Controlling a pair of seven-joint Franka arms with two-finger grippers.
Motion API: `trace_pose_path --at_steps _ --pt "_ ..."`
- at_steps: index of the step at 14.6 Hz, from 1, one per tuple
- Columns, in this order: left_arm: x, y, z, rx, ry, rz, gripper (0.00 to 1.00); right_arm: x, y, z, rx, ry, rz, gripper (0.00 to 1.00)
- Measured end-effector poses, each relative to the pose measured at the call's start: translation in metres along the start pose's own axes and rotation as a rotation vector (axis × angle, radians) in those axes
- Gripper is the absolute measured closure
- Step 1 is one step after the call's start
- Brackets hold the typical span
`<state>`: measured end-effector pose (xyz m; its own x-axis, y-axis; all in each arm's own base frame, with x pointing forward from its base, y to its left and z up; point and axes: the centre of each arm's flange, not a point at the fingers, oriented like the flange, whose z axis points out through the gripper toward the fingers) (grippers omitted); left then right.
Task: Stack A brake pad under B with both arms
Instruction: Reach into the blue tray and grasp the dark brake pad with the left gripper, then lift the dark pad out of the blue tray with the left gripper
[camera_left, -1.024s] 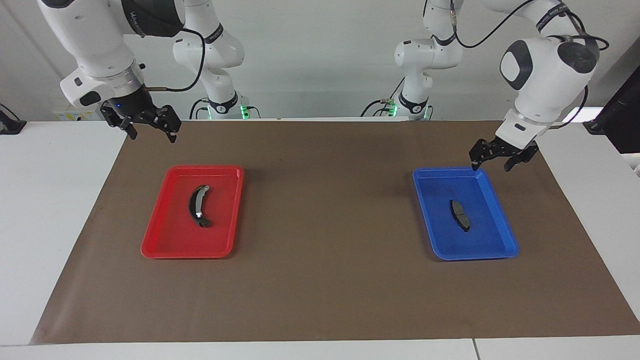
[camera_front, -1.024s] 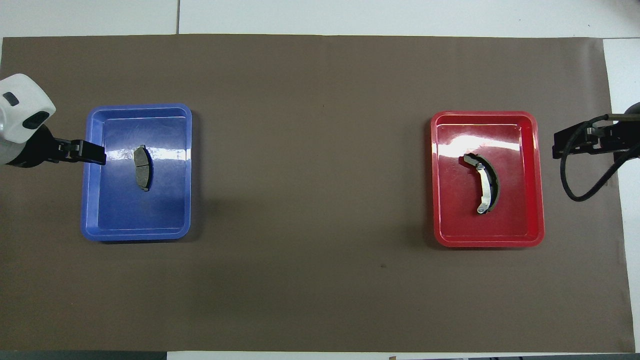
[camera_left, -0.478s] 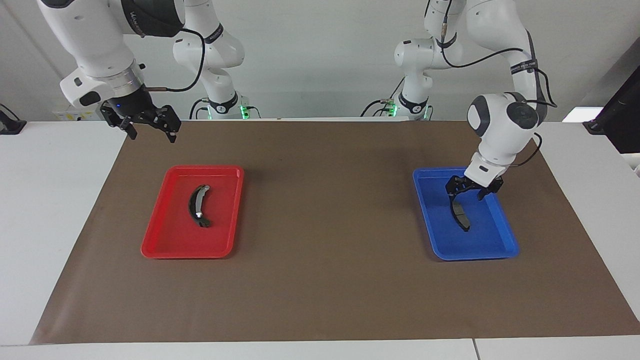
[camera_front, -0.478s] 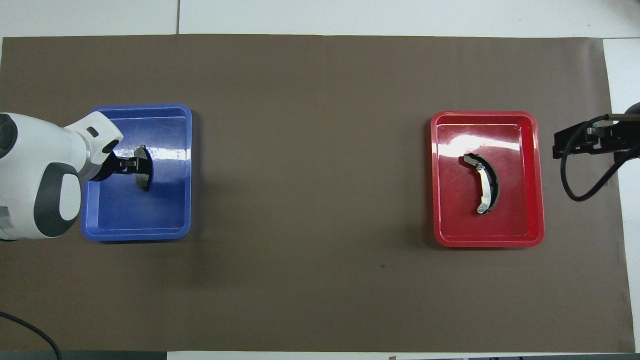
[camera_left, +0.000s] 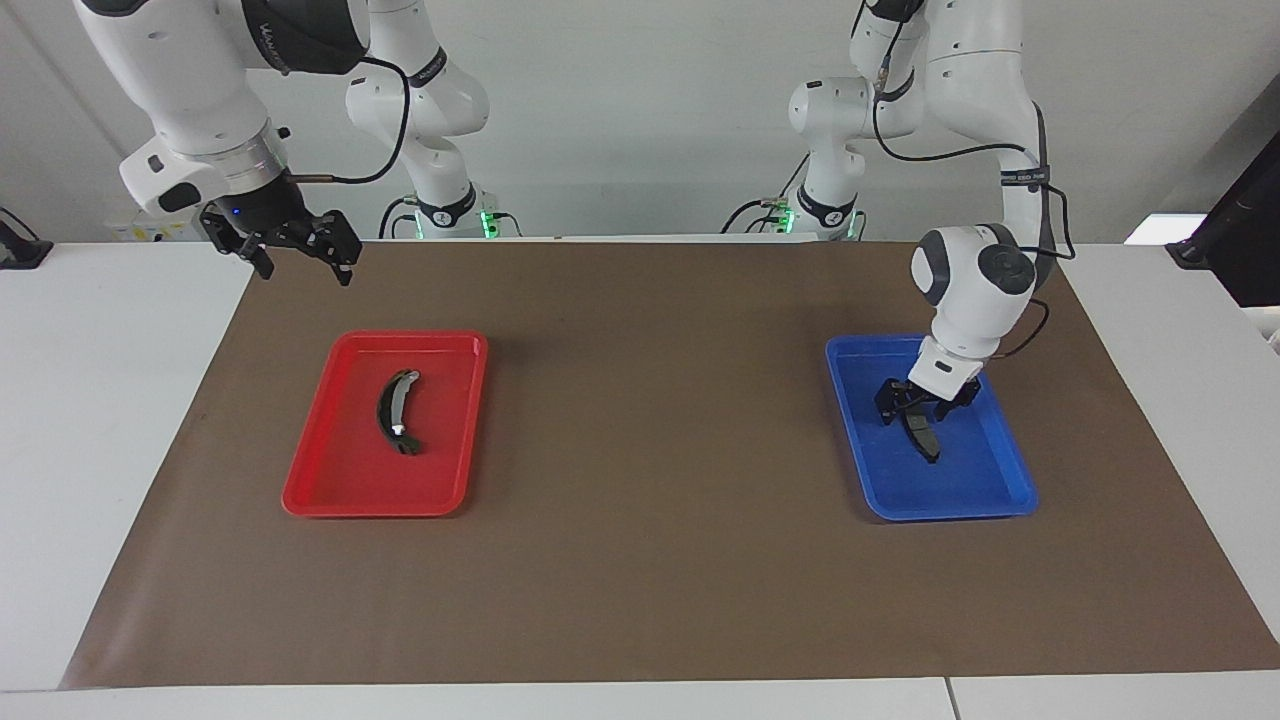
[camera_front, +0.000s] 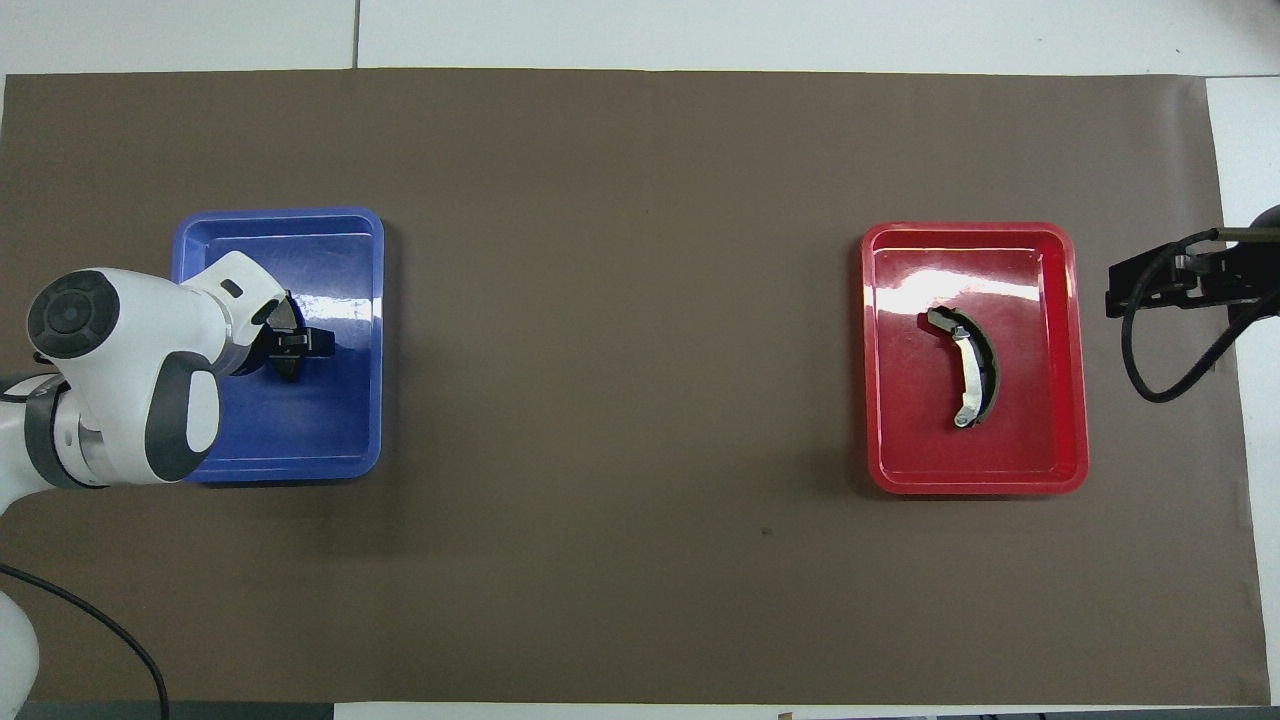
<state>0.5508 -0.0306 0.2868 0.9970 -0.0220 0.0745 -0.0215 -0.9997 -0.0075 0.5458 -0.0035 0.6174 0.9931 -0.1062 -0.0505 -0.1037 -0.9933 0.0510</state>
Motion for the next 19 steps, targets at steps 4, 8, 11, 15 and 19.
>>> trace_pose_path --at_steps 4,8,11,15,19 --pt "0.005 -0.001 -0.001 -0.001 0.046 -0.004 0.05 0.0 0.0 0.0 0.0 0.0 0.001 0.0" --pt "0.01 -0.003 -0.004 -0.001 0.065 -0.007 0.22 0.0 0.001 0.0 0.0 0.0 0.001 0.0" --pt "0.013 -0.006 -0.011 0.0 0.072 -0.013 0.55 0.0 0.001 0.0 0.0 -0.001 0.001 0.0" --pt "0.015 -0.007 -0.026 0.001 0.005 -0.014 0.61 0.0 0.001 0.0 0.0 -0.001 0.002 0.0" --pt "0.038 0.028 -0.083 -0.005 -0.012 0.044 0.61 0.0 0.001 0.001 0.0 -0.002 0.003 0.0"
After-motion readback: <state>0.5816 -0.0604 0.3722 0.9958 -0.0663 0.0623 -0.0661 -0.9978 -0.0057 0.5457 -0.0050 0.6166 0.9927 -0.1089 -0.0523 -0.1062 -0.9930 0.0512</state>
